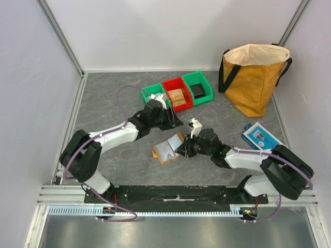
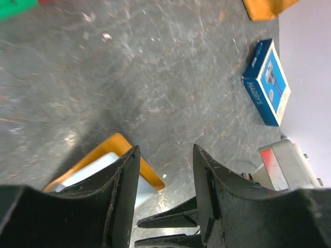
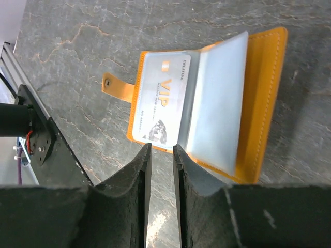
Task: Take the credit cards out of the card holder
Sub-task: Remove the credit card from the card holder.
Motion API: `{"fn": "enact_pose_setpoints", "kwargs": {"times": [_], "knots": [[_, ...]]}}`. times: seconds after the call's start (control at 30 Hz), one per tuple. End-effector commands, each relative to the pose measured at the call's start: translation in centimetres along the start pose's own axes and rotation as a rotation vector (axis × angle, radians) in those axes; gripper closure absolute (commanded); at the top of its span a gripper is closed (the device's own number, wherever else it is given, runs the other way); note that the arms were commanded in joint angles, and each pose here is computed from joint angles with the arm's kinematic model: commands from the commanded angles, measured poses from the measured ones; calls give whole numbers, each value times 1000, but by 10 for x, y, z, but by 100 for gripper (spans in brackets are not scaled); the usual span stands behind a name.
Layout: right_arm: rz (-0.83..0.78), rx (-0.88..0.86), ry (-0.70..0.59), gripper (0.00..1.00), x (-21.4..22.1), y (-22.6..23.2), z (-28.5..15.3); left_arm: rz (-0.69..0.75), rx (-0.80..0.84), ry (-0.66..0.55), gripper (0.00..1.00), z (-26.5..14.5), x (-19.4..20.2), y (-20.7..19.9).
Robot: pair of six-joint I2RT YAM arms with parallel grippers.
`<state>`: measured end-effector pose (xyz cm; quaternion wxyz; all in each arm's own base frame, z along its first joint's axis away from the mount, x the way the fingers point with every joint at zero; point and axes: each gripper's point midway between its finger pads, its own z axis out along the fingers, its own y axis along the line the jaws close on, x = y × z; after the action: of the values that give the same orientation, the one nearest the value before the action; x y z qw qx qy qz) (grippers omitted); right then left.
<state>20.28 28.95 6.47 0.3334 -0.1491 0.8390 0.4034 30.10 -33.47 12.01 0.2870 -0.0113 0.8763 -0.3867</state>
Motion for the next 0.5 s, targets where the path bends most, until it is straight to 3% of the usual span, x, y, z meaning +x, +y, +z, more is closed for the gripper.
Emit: {"fn": "enact_pose_setpoints", "kwargs": {"times": [0.0,0.27,0.47], "knots": [[-6,-102,-56,71,-31,28,12,97,-62,-83,49,-31,-33,2],[15,-49,1,71,-36,17,33,177,-240,-93,50,-92,-9,49],[54,-51,54,68,-31,6,39,137,-267,-30,50,-118,28,71]]}}
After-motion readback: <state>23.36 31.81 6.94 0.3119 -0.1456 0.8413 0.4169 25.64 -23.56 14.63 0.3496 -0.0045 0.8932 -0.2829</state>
